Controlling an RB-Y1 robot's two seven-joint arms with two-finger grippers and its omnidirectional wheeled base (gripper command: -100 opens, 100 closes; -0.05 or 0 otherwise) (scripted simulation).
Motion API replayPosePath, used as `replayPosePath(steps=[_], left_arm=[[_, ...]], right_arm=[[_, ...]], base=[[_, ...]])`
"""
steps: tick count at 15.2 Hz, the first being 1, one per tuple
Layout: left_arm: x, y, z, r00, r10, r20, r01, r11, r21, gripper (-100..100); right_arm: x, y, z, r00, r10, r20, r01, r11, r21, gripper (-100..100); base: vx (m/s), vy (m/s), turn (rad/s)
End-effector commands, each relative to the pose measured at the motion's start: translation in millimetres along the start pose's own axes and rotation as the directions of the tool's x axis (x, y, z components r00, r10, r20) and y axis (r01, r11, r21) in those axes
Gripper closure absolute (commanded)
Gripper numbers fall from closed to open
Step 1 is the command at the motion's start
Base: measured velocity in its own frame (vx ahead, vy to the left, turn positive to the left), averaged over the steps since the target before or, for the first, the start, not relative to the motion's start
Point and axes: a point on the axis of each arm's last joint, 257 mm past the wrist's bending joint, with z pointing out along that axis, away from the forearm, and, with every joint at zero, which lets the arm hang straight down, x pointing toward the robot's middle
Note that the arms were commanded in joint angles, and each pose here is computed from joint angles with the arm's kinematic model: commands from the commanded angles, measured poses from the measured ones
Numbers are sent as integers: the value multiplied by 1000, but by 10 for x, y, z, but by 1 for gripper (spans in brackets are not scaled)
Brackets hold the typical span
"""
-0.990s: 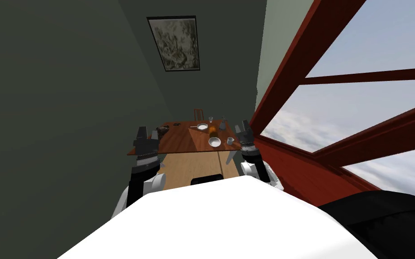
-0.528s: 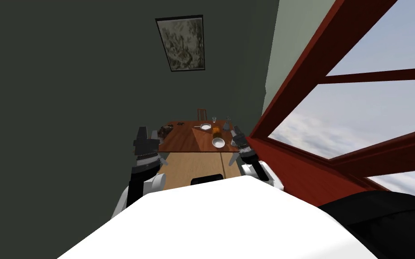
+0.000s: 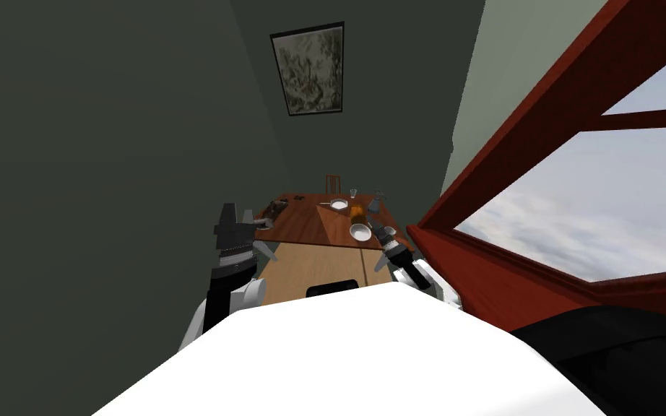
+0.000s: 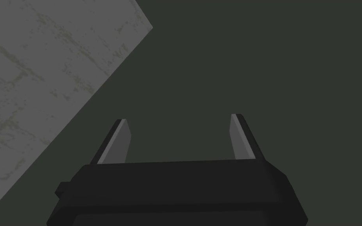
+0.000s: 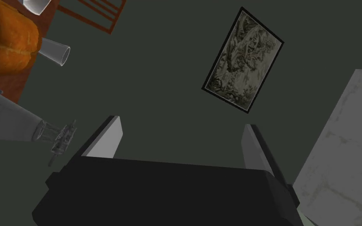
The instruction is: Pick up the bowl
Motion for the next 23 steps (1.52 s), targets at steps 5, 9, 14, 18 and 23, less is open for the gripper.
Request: replayPosePath(steps=[5, 9, 14, 18, 23], left_arm=[[0, 0, 0, 1000, 0, 0, 0, 1000, 0, 0], [0, 0, 0, 1000, 0, 0, 0, 1000, 0, 0], [0, 0, 0, 1000, 0, 0, 0, 1000, 0, 0], [0, 0, 0, 1000, 0, 0, 0, 1000, 0, 0], [0, 0, 0, 1000, 0, 0, 0, 1000, 0, 0]], right_arm=[[263, -647, -221, 983, -112, -144, 135, 979, 155, -100], [363, -1129, -470, 949, -186, -254, 250, 935, 251, -100], [391, -1603, -789, 896, -249, -368, 376, 867, 326, -100], [345, -2047, -1168, 824, -299, -481, 502, 778, 377, -100], [174, -2615, -1809, 694, -336, -637, 673, 619, 406, -100]], base=[[44, 73, 152], [63, 60, 165], [56, 58, 127], [67, 64, 175], [62, 76, 174]])
